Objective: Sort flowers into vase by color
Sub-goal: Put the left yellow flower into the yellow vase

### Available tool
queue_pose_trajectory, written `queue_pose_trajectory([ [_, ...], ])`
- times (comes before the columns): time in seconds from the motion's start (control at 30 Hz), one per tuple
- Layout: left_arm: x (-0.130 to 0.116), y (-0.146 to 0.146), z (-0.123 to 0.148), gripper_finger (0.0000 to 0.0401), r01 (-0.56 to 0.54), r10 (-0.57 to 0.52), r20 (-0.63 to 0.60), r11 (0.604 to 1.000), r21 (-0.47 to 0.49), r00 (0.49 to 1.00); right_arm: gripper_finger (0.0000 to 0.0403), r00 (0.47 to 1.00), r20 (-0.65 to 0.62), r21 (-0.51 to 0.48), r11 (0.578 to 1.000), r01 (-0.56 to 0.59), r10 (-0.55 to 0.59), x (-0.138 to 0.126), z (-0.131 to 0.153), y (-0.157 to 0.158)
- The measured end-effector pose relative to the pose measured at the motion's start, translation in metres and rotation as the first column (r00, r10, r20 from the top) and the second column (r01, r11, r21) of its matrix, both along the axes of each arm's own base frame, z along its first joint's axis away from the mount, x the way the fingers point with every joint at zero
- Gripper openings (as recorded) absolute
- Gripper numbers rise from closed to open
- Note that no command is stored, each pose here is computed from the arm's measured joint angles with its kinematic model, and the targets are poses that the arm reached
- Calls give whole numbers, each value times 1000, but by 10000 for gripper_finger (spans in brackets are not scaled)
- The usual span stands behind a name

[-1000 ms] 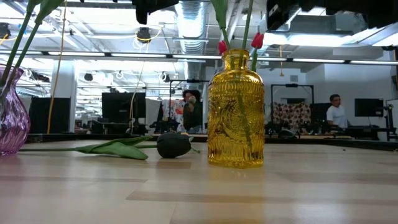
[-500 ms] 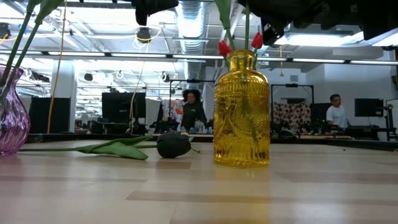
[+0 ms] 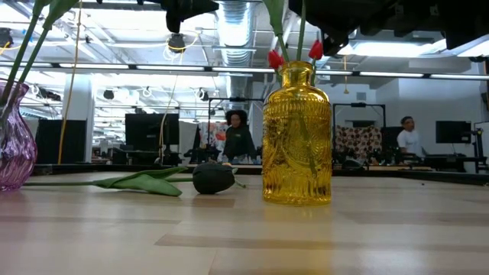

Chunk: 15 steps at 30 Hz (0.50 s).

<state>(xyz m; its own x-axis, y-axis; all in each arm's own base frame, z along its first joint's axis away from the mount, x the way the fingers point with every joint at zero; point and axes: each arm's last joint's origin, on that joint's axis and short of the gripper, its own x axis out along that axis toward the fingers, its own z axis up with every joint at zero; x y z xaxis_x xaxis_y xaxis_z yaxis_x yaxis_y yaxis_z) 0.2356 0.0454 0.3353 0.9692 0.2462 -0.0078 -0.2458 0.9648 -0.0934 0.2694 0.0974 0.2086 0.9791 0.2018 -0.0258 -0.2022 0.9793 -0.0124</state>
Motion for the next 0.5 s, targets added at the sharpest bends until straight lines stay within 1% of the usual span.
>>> queue_pose_trajectory([
  [0.1,0,0,0,165,0,0,-1,1000,0,1000,172,1000,-7,9,1000,0,0,0,0,0],
  [0.27,0,0,0,165,0,0,-2,1000,0,1000,224,999,-49,59,998,4,-1,0,-3,0],
  [0.37,0,0,0,165,0,0,-2,1000,0,1000,241,997,-82,84,996,9,-2,0,-6,0],
  [0.5,0,0,0,165,0,0,-4,1000,-1,1000,246,993,-117,104,994,16,-4,-1,-9,0],
])
